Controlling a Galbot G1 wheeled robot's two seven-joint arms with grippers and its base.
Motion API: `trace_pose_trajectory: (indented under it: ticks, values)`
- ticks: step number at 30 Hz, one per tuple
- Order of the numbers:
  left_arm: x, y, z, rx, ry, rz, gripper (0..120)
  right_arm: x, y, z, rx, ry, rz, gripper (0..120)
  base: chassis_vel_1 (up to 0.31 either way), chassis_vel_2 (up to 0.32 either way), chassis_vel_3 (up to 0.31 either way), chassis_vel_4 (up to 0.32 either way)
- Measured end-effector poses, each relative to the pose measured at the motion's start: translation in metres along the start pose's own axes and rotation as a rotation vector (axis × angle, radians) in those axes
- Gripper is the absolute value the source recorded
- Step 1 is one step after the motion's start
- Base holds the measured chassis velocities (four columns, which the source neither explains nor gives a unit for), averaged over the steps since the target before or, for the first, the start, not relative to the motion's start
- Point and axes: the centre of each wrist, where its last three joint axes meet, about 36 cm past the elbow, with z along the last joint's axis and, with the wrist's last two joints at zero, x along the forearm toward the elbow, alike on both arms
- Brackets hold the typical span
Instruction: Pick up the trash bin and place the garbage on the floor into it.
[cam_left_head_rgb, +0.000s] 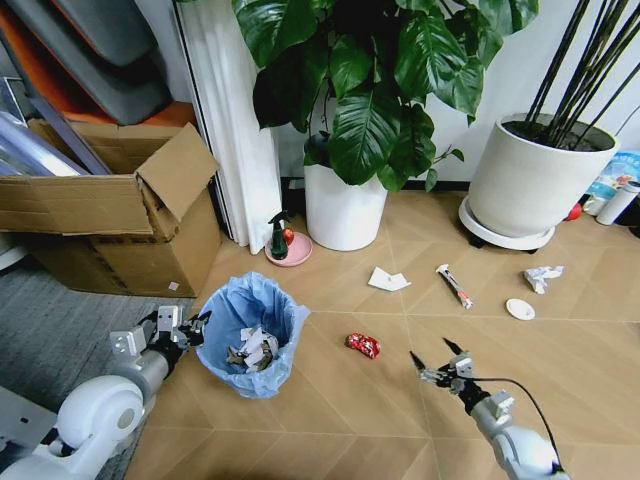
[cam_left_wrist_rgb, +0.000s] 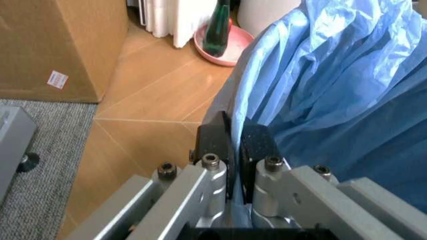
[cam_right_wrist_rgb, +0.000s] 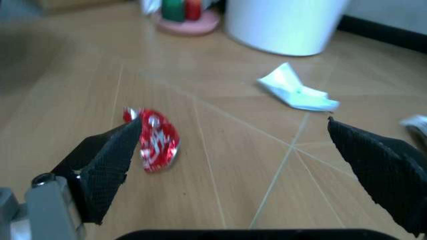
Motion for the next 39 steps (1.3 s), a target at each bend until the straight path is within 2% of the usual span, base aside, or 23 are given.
trace_pose_trajectory:
  ticks: [1, 2, 4, 7, 11, 13, 16, 18, 28, 39]
  values:
    - [0.000, 0.000, 0.000, 0.000, 0.000, 0.000, 0, 0.000, 0.000, 0.000, 0.000, 0.000, 0.000, 100, 0.000, 0.000, 0.000, 0.000]
    - [-0.001, 0.000, 0.000, -0.005, 0.005, 0.002, 0, -0.015, -0.014, -0.003, 0.036, 0.024, -0.035, 100, 0.000, 0.000, 0.000, 0.000]
    - [-0.001, 0.000, 0.001, -0.009, 0.007, 0.004, 0, -0.032, -0.022, -0.004, 0.043, 0.045, -0.067, 100, 0.000, 0.000, 0.000, 0.000]
    - [-0.001, 0.000, 0.002, -0.012, 0.007, 0.004, 0, -0.053, -0.027, -0.003, 0.028, 0.075, -0.123, 100, 0.000, 0.000, 0.000, 0.000]
    - [-0.001, 0.000, 0.000, -0.011, 0.002, 0.002, 0, -0.074, -0.024, -0.004, -0.013, 0.098, -0.196, 100, 0.000, 0.000, 0.000, 0.000]
    - [-0.001, 0.002, -0.001, -0.011, -0.005, -0.002, 0, -0.098, -0.014, -0.001, -0.032, 0.114, -0.244, 100, 0.000, 0.000, 0.000, 0.000]
    - [-0.001, 0.002, -0.001, -0.011, -0.005, -0.003, 0, -0.104, -0.011, 0.000, -0.035, 0.117, -0.252, 100, 0.000, 0.000, 0.000, 0.000]
    - [-0.002, 0.004, -0.001, -0.011, -0.003, -0.005, 0, -0.129, -0.005, -0.001, -0.037, 0.130, -0.273, 100, 0.000, 0.000, 0.000, 0.000]
    - [-0.003, 0.007, -0.005, -0.018, -0.011, -0.007, 0, -0.157, -0.009, -0.013, 0.041, 0.176, -0.292, 100, 0.000, 0.000, 0.000, 0.000]
    - [-0.004, 0.009, -0.011, -0.022, -0.019, -0.008, 0, -0.169, -0.005, -0.017, 0.074, 0.206, -0.294, 100, 0.000, 0.000, 0.000, 0.000]
